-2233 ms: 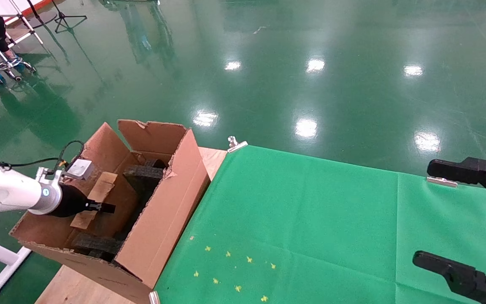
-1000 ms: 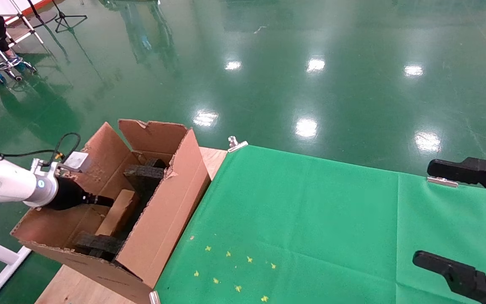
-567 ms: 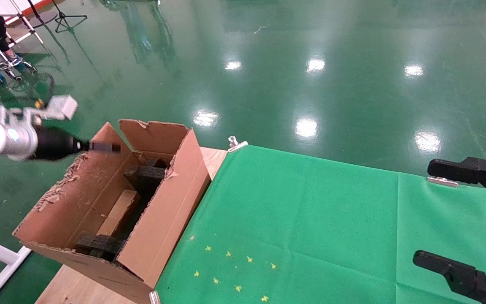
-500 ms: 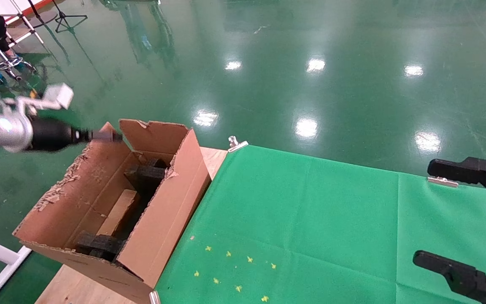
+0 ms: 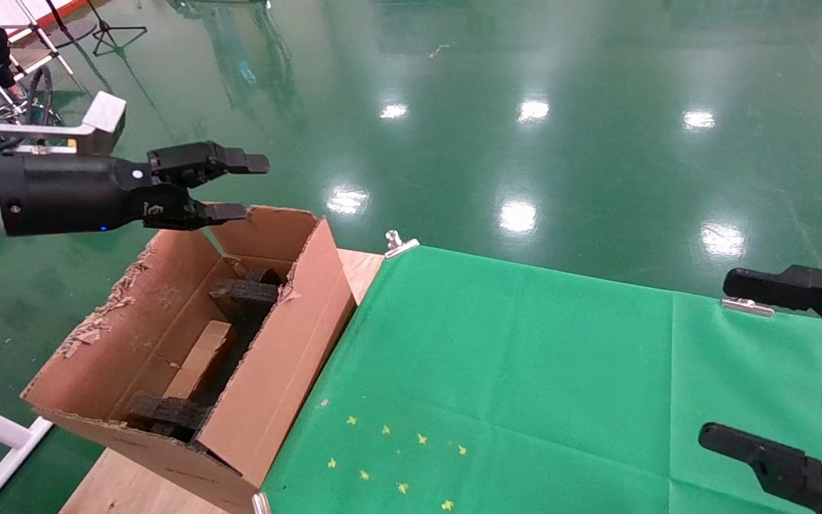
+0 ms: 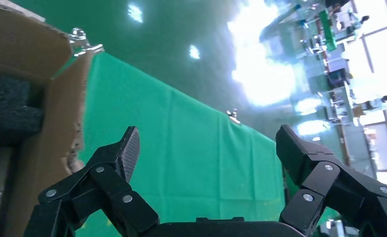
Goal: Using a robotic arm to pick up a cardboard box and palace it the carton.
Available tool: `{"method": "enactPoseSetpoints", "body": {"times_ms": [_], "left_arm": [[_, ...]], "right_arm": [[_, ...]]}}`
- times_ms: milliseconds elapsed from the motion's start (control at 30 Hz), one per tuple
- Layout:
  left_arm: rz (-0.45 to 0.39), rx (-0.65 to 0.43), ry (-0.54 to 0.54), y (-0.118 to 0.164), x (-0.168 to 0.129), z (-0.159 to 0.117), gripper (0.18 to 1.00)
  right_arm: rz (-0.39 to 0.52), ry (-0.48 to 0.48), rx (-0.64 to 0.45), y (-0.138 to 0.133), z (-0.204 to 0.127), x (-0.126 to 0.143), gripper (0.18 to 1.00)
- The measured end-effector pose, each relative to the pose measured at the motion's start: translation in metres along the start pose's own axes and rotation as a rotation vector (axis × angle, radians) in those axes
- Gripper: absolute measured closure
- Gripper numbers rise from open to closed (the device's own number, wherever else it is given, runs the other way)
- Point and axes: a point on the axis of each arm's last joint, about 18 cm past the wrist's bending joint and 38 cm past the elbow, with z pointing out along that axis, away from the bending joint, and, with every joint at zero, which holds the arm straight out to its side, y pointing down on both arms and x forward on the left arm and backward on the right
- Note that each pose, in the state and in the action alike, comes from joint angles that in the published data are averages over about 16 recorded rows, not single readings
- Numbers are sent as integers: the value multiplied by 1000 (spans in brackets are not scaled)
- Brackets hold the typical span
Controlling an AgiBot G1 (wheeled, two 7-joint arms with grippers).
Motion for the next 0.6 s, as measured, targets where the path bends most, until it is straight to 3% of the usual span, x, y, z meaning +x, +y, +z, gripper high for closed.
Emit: {"method": "enactPoseSetpoints", "body": {"times_ms": [233,600], "left_arm": [[45,-15,77,5,12,6,183],[282,-30,176,18,33,29,183]], "right_arm": [[0,0,0,0,0,0,178],[0,0,0,0,0,0,178]]}}
